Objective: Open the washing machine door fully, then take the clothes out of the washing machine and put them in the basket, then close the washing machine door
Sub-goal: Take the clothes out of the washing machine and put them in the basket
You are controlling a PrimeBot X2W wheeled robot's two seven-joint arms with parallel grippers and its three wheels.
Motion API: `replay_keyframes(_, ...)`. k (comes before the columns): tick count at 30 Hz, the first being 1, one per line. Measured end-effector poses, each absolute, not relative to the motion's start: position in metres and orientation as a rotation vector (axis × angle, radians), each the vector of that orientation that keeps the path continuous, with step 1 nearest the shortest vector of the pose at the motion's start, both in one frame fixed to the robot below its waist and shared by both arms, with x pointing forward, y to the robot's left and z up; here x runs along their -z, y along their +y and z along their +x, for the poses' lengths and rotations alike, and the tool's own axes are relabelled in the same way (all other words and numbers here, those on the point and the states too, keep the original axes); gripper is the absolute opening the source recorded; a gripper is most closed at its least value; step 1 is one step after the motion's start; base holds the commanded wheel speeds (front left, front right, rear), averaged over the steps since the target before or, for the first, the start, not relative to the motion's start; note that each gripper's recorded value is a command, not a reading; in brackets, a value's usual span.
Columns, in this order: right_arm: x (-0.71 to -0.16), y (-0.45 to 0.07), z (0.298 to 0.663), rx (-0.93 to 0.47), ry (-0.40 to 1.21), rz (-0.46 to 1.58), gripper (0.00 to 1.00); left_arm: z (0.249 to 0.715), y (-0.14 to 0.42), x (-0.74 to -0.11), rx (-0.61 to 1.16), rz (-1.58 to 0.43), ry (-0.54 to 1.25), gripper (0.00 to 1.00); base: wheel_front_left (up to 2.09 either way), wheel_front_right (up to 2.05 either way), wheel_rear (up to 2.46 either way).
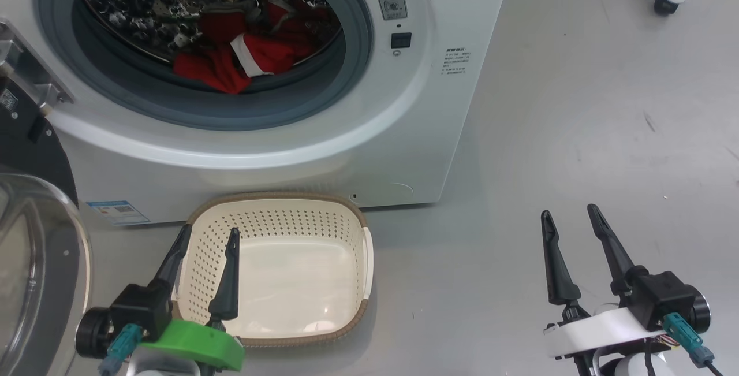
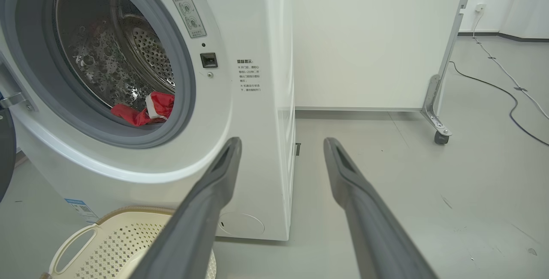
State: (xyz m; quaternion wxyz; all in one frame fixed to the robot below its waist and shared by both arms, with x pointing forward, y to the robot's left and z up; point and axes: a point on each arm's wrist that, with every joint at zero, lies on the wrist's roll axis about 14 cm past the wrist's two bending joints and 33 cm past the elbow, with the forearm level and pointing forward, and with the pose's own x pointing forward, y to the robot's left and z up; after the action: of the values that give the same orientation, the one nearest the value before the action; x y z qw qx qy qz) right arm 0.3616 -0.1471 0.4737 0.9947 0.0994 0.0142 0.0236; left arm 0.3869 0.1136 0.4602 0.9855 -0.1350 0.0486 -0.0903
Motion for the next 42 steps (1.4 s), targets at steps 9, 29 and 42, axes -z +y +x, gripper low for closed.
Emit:
replay_keyframes(9, -0.463, -0.145, 0.379, -0.05, 0.053, 0.204, 1.0, 0.417, 0.094, -0.435, 0.244, -0.307, 0.199, 1.0, 0.0, 0.0, 0.0)
replay_keyframes(29, -0.442, -0.144, 0.417, -0.035, 0.087, 0.268, 1.0, 0.523, 0.072, -0.373, 0.404, -0.271, 0.475, 1.0, 0.0, 0.0, 0.0)
replay_keyframes(42, -0.424, -0.164, 0.433, 0.042, 0.12, 0.284, 1.0, 0.607, 0.045, -0.386, 0.519, -0.234, 0.449, 1.0, 0.0, 0.0, 0.0)
